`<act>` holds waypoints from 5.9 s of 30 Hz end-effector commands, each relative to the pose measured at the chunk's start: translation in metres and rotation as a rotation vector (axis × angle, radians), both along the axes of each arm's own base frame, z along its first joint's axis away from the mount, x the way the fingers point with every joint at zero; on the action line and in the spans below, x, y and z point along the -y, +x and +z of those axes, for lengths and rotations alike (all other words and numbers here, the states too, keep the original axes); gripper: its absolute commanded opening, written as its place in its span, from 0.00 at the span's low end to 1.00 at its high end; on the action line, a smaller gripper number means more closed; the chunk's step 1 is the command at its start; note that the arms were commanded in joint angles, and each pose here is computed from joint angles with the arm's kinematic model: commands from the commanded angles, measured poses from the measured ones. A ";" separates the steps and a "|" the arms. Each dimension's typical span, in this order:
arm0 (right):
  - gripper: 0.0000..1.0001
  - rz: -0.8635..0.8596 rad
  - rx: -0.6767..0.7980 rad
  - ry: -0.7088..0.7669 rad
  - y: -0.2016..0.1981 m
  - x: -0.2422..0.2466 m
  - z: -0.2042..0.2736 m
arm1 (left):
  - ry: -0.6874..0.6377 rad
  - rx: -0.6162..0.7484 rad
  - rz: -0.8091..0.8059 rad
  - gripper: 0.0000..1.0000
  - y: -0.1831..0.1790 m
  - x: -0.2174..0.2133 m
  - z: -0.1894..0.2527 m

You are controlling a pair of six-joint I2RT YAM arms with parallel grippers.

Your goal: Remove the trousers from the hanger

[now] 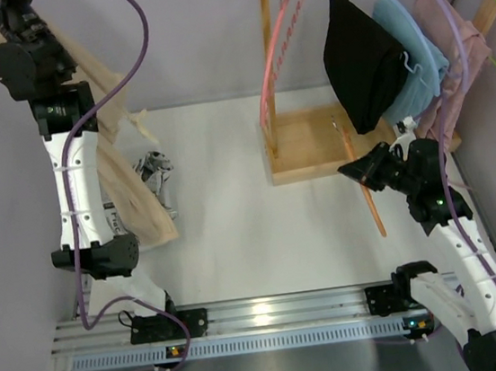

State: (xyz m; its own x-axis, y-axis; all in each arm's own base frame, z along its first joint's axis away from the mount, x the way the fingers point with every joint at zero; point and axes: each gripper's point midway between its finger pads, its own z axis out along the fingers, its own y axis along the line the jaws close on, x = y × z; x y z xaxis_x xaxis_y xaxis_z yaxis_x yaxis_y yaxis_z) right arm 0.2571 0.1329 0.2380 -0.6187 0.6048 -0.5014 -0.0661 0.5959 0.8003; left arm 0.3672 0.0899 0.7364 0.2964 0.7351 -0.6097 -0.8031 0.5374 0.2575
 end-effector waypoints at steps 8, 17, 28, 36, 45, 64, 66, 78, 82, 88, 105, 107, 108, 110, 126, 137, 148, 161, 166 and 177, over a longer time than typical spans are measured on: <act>0.00 0.013 0.134 -0.002 0.006 -0.002 0.037 | -0.018 0.029 0.042 0.00 -0.026 -0.047 -0.021; 0.00 0.029 0.154 -0.025 0.000 -0.002 0.042 | -0.150 -0.104 0.118 0.00 -0.055 -0.089 -0.114; 0.00 0.032 0.172 -0.038 -0.005 -0.001 0.051 | -0.267 -0.341 0.139 0.00 -0.097 -0.086 -0.240; 0.00 0.032 0.170 -0.037 -0.002 -0.001 0.052 | -0.341 -0.629 0.042 0.00 -0.065 -0.077 -0.363; 0.00 0.024 0.180 -0.037 0.001 0.000 0.059 | -0.453 -0.790 -0.087 0.00 0.003 -0.072 -0.432; 0.00 0.097 0.368 -0.106 -0.042 0.000 0.131 | -0.723 -0.970 -0.280 0.98 -0.038 -0.024 -0.423; 0.00 0.097 0.360 -0.108 -0.042 0.000 0.137 | -0.706 -0.939 -0.339 0.98 -0.043 -0.014 -0.398; 0.00 0.122 0.394 0.122 -0.017 -0.019 0.204 | -0.656 -0.829 -0.798 0.98 -0.061 0.066 -0.315; 0.00 0.153 0.338 0.290 -0.001 -0.031 0.229 | -0.635 -0.804 -0.873 0.98 -0.070 0.080 -0.299; 0.00 0.178 0.382 0.390 0.012 -0.038 0.278 | -0.564 -0.764 -0.853 0.98 -0.081 0.078 -0.276; 0.00 0.163 0.489 0.410 0.080 -0.053 0.321 | -0.590 -0.743 -0.884 0.98 -0.083 0.083 -0.269; 0.00 0.166 0.493 0.409 0.085 -0.056 0.322 | -0.596 -0.745 -0.886 0.98 -0.083 0.083 -0.272; 0.00 0.175 0.508 0.408 0.085 -0.058 0.327 | -0.598 -0.749 -0.889 0.98 -0.083 0.083 -0.274; 0.00 0.171 0.501 0.411 0.094 -0.061 0.325 | -0.600 -0.755 -0.889 0.98 -0.083 0.084 -0.277; 0.00 0.156 0.490 0.345 0.131 -0.074 0.309 | -0.620 -0.769 -0.890 0.98 -0.078 0.083 -0.284; 0.42 0.171 0.475 0.334 0.131 -0.078 0.295 | -0.612 -0.791 -0.877 0.98 -0.078 0.082 -0.293; 0.84 0.096 0.507 0.181 0.102 -0.056 0.287 | -0.693 -0.893 -0.873 0.98 -0.051 0.078 -0.332; 0.99 -0.053 0.590 -0.116 0.044 0.002 0.258 | -0.464 -1.167 -0.627 0.98 0.009 0.146 -0.390; 0.99 -0.058 0.614 -0.267 0.023 0.019 0.230 | -0.424 -1.276 -0.827 0.98 0.012 0.219 -0.407; 0.99 0.159 0.528 -0.612 -0.023 0.031 0.091 | -0.291 -1.383 -0.932 0.98 -0.013 0.289 -0.427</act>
State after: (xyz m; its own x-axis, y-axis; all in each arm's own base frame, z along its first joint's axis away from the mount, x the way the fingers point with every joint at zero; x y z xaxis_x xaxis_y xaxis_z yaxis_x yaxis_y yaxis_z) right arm 0.2381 0.1067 0.3726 -0.2193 0.2096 -0.9529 -0.4393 0.8508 0.2883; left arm 0.3560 -0.1947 0.3003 -0.3183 0.4620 -0.8278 0.5202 0.8151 0.2548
